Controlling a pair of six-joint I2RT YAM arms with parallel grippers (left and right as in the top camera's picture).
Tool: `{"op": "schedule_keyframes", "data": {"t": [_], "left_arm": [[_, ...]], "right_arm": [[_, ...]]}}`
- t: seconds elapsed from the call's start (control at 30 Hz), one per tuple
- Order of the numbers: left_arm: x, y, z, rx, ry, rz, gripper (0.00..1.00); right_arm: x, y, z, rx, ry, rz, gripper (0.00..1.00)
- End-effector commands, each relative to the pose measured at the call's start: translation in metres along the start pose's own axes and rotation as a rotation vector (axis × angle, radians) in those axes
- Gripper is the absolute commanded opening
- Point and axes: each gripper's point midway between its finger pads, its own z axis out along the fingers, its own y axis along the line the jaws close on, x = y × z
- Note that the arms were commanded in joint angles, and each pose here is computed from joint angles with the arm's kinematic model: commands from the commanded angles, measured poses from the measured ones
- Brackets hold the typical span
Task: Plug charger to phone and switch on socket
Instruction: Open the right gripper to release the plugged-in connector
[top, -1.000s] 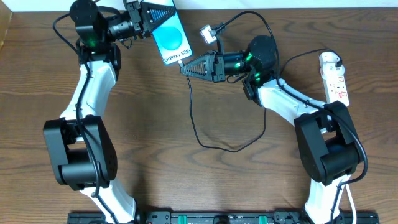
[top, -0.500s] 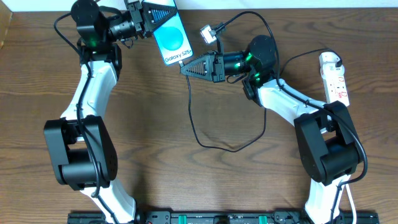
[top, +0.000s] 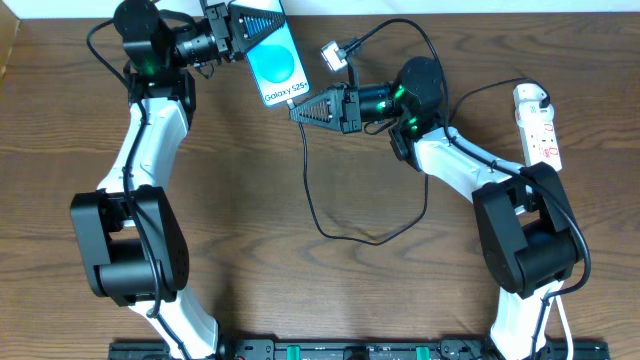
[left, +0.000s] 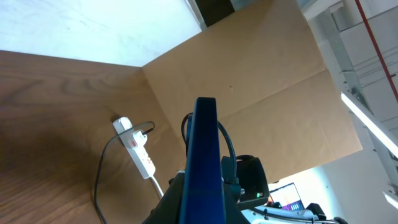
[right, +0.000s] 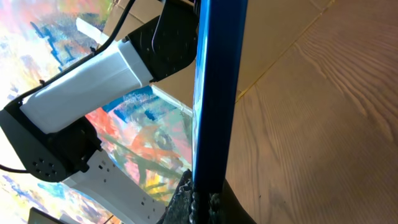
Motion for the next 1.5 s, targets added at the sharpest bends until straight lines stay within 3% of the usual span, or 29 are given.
{"op": "schedule_keyframes", "data": {"t": [0.0,0.4,0.8,1.07,1.33,1.4,1.47], "left_arm": [[0.019,-0.028,0.004,0.052,0.126,0.064,0.07],[0.019,-0.028,0.004,0.052,0.127,0.064,0.08],[0.018,-0.028,0.004,0.051,0.123,0.064,0.07],[0.018,-0.028,0.004,0.051,0.123,0.064,0.07],[0.018,-0.028,0.004,0.051,0.123,0.064,0.07],[0.018,-0.028,0.004,0.051,0.123,0.064,0.07],[0.018,-0.028,0.004,0.051,0.123,0.064,0.07]], "right_arm": [[-0.034,-0.009,-0.005,0.070,-0.173,-0.023,0.01],[-0.046,-0.014,-0.007,0.098,-0.246,0.001,0.01],[-0.034,-0.008,-0.004,0.068,-0.174,-0.002,0.01],[-0.023,0.005,-0.002,0.017,-0.096,-0.075,0.23],[-0.015,0.017,-0.002,-0.023,-0.047,-0.142,0.89],[-0.010,0.018,-0.002,-0.033,-0.017,-0.143,0.98],[-0.003,0.020,-0.002,-0.048,0.025,-0.144,0.99]]}}
